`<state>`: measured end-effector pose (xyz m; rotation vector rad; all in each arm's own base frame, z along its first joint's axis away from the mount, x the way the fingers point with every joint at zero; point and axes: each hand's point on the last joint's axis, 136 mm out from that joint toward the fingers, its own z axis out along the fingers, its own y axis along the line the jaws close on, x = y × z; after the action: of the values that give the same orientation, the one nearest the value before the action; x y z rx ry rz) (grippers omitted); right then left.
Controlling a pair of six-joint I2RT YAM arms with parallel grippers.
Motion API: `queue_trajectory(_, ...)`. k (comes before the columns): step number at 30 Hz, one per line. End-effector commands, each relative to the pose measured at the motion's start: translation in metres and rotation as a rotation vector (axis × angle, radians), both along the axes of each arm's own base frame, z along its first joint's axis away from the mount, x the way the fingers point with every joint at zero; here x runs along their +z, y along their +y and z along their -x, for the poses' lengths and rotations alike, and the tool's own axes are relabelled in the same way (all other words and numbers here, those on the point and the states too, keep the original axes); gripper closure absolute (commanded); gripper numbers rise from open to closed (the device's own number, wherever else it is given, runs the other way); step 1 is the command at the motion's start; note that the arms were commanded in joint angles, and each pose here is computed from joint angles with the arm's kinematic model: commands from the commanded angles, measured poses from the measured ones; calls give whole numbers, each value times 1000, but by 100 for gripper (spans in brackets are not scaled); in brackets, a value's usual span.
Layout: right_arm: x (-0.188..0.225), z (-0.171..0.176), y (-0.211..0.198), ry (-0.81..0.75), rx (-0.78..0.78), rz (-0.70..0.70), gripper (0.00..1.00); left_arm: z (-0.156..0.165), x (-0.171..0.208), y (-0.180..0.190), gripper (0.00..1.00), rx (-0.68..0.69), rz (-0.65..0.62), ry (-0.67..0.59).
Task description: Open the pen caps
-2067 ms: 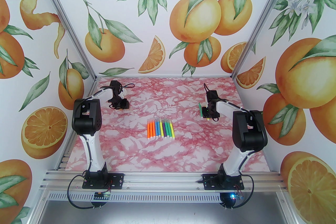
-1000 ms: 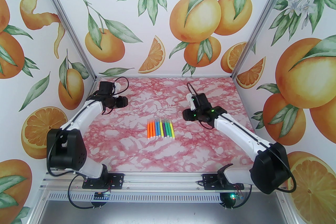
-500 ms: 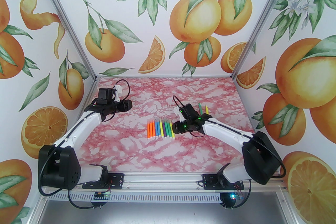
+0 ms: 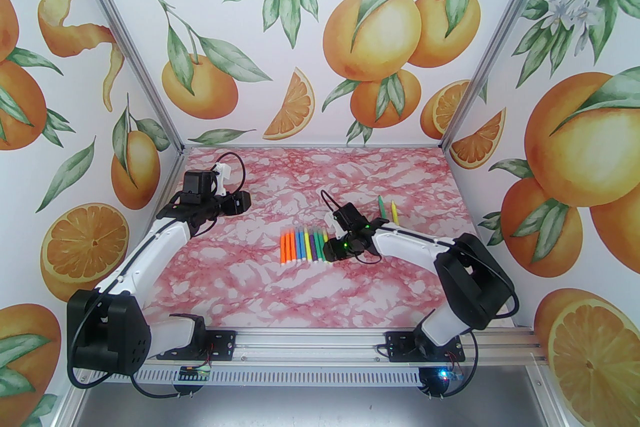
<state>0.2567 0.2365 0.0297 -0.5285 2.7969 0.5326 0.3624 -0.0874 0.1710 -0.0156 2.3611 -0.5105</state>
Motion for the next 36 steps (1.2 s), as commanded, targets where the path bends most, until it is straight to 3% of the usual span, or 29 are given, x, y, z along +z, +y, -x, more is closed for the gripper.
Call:
queue_trajectory(1, 2, -8, 10, -21, 5, -16, 56, 2, 6, -2, 38, -4, 13, -26)
queue_trajectory(18, -11, -15, -28, -43, -12, 269, 64, 3, 7, -1, 38, -6, 3, -32)
queue_trajectory(27, -8, -15, -18, -43, 4, 221, 63, 4, 6, -1, 38, -7, 1, -28)
queue_trajectory(36, -23, -10, -21, 3, 22, 284, 63, 8, 13, 1, 38, -4, -2, -40)
